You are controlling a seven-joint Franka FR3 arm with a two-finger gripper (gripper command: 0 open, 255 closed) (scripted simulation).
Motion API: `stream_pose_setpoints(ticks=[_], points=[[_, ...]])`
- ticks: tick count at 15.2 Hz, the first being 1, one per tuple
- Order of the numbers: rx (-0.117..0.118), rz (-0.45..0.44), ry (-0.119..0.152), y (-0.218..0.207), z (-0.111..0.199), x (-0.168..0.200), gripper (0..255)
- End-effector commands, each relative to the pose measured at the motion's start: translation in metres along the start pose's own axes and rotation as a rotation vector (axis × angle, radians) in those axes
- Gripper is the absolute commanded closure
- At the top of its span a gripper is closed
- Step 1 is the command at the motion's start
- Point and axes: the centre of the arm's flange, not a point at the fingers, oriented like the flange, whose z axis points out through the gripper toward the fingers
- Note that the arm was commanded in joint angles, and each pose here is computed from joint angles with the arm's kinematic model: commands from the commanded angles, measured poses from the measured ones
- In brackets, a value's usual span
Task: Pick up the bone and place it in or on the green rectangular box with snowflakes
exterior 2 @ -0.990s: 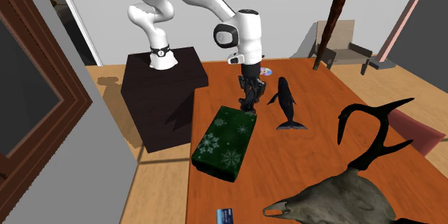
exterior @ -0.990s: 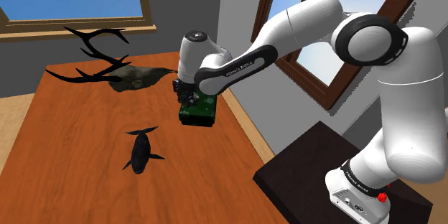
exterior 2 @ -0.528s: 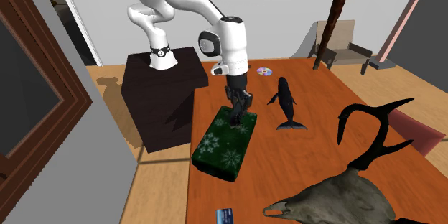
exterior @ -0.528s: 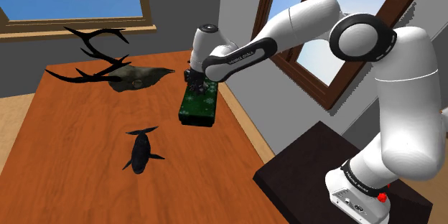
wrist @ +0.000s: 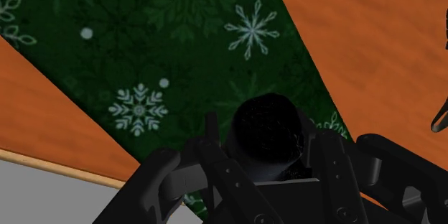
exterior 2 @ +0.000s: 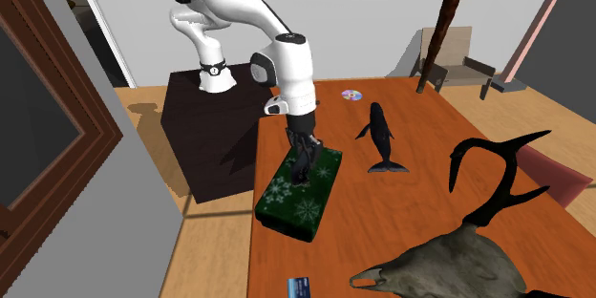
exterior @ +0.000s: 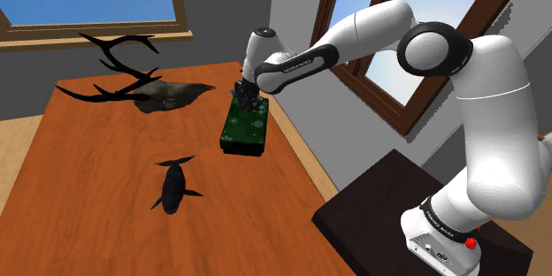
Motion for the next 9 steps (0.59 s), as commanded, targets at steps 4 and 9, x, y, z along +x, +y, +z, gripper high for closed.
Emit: stream_pose_setpoints(ticks=[4, 9], points=[[0.0, 0.0, 0.0, 0.005, 0.026, 0.001, 255], [0.0, 0.0, 0.0, 0.01, 0.049, 0.001, 255]])
